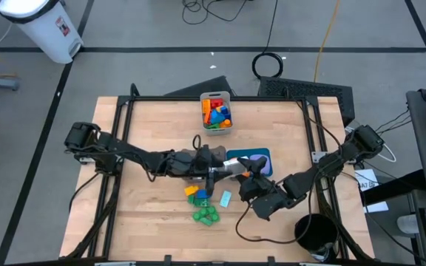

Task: Pick & Place Toys
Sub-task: Put the brown deck of cards into the black bin

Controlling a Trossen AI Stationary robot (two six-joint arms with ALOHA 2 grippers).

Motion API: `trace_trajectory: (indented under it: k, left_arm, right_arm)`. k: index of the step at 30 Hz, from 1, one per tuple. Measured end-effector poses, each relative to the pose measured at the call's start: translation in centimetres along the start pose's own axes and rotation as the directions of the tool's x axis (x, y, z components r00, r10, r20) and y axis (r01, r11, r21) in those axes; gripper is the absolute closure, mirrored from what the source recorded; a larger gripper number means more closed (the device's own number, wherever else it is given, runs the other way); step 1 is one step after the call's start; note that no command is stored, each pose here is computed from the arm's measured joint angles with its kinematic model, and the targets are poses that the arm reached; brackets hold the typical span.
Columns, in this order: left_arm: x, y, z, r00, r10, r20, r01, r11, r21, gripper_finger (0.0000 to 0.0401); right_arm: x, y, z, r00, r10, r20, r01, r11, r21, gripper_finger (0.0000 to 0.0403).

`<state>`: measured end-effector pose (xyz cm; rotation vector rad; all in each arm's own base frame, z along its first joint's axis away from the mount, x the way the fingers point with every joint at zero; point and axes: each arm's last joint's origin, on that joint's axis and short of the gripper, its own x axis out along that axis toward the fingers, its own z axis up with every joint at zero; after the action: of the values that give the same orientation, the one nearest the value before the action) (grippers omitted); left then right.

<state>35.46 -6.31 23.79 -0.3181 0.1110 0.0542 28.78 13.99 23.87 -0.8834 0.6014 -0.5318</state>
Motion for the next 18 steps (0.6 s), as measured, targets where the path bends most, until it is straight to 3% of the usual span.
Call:
trace_trajectory:
  k: [4, 8, 12, 16, 18]
  left_arm:
    - [0.0, 0.1, 0.0, 1.0, 0.003, -0.004, -0.003, 1.0, -0.015, 0.0329]
    - [0.0, 0.3, 0.2, 1.0, -0.024, -0.016, 0.024, 1.0, 0.002, 0.0331]
    - [-1.0, 0.4, 1.3, 0.999, -0.02, -0.033, 0.02, 1.0, -0.002, 0.0331]
    - [-2.8, 0.8, 1.5, 1.0, 0.008, -0.013, -0.008, 1.0, -0.009, 0.0331]
    - [-4.0, 1.6, 1.5, 0.996, 0.081, 0.045, -0.079, 0.996, -0.041, 0.0331]
  right_arm:
    - [0.0, 0.0, 0.0, 1.0, 0.001, 0.001, -0.001, 1.0, 0.0, 0.0083]
    - [-0.1, 0.1, 0.4, 0.998, 0.041, 0.036, -0.047, 0.986, 0.158, 0.005]
    - [-1.4, 0.2, 0.6, 0.995, 0.064, 0.073, -0.083, 0.948, 0.308, 0.0043]
    - [-3.5, 0.6, 0.9, 0.991, 0.069, 0.119, -0.104, 0.939, 0.328, 0.0053]
    - [-4.6, 0.9, 1.0, 0.985, 0.091, 0.149, -0.135, 0.938, 0.319, 0.006]
